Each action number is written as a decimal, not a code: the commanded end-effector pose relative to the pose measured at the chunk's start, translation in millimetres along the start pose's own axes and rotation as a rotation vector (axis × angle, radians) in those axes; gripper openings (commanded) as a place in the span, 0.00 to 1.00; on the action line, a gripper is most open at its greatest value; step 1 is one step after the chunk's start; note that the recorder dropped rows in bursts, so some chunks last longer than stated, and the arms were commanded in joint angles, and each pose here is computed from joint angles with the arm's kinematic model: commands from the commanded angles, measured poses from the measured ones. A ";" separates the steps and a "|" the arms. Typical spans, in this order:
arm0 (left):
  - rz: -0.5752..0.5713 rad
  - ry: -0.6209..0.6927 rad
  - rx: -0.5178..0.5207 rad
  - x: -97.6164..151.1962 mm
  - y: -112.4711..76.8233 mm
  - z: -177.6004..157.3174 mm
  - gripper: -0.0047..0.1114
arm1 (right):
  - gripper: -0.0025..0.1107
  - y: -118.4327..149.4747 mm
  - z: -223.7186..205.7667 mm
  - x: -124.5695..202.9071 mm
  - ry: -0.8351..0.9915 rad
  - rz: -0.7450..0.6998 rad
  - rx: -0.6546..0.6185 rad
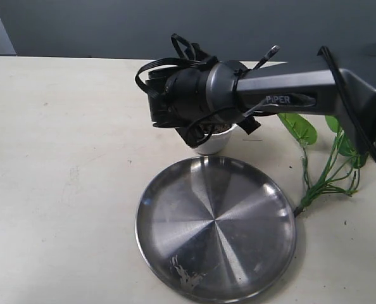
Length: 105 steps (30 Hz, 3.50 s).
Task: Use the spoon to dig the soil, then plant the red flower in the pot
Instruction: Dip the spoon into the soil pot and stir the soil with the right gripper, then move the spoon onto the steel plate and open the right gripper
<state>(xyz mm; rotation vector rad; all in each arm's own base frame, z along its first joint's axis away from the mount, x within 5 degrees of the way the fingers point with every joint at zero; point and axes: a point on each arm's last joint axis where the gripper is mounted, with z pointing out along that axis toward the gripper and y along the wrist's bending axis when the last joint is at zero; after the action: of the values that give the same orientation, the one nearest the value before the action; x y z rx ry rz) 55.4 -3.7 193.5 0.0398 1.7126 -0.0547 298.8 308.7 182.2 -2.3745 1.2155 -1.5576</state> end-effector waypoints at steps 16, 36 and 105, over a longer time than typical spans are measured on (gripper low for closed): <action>-0.001 -0.011 0.002 0.0 -0.1 0.1 0.04 | 0.02 -1.4 -20.6 28.8 -0.099 0.220 -0.080; -0.001 -0.011 0.002 0.0 -0.1 0.1 0.04 | 0.02 -9.9 -51.7 85.1 -0.454 0.609 -0.137; -0.001 -0.011 0.002 0.0 -0.1 0.1 0.04 | 0.02 115.9 -54.9 -7.1 -0.730 0.981 -0.925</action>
<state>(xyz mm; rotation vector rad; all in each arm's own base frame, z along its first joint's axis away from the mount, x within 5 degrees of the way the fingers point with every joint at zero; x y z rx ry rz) 55.4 -3.7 193.5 0.0403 1.7126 -0.0541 186.8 255.2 158.8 -1.6867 2.5056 0.2100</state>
